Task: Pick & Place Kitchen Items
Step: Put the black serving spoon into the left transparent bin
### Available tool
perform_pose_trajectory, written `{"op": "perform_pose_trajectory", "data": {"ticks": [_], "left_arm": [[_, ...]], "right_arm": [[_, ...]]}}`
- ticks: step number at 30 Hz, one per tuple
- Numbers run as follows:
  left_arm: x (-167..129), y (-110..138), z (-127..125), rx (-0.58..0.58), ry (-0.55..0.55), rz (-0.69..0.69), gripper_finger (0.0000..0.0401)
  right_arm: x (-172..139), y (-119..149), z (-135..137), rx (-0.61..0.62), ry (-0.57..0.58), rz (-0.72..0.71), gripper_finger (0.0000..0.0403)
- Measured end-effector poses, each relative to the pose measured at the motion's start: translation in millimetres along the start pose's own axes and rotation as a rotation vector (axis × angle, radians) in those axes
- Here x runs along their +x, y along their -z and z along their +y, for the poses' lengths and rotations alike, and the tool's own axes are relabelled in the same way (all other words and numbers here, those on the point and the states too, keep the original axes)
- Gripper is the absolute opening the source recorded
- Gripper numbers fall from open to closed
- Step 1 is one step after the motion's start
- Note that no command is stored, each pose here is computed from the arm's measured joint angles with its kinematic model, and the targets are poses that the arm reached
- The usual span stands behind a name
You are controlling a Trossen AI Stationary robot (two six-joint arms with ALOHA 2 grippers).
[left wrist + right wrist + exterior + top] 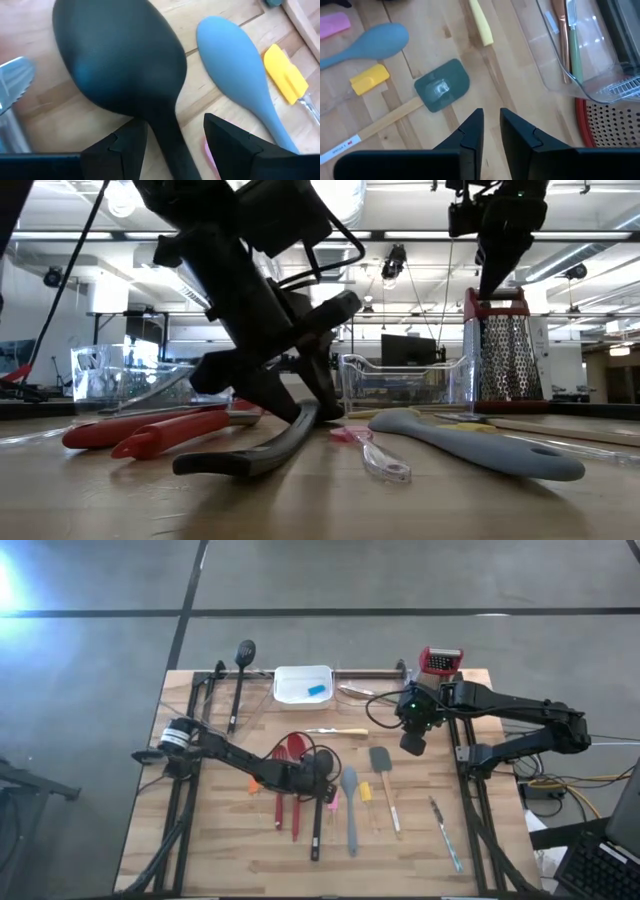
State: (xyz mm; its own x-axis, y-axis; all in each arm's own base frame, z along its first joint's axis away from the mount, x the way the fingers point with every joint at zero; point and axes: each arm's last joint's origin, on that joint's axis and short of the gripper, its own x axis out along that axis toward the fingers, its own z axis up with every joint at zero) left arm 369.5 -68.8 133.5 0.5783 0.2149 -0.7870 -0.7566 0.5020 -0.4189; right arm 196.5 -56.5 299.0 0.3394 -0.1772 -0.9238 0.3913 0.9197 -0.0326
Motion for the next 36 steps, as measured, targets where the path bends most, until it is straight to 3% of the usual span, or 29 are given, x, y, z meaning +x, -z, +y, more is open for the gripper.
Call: {"op": "perform_pose_trajectory", "data": {"ticks": [7,16,28,36], "left_arm": [[3,-1,-2,0.027,-0.013,-0.029,0.0166],[4,-2,-5,0.043,0.008,-0.05,0.0022],[-3,-8,-18,0.131,0.073,-0.071,0.0024],[-34,-23,-31,0.204,0.177,-0.11,0.0023]], "right_arm": [[2,1,0,-0.001,0.001,0.008,0.0054],[2,1,0,0.0,0.001,0.008,0.0047],[2,2,0,0.016,-0.001,0.012,0.0049],[3,2,0,0.019,0.0,0.013,0.0044]]}}
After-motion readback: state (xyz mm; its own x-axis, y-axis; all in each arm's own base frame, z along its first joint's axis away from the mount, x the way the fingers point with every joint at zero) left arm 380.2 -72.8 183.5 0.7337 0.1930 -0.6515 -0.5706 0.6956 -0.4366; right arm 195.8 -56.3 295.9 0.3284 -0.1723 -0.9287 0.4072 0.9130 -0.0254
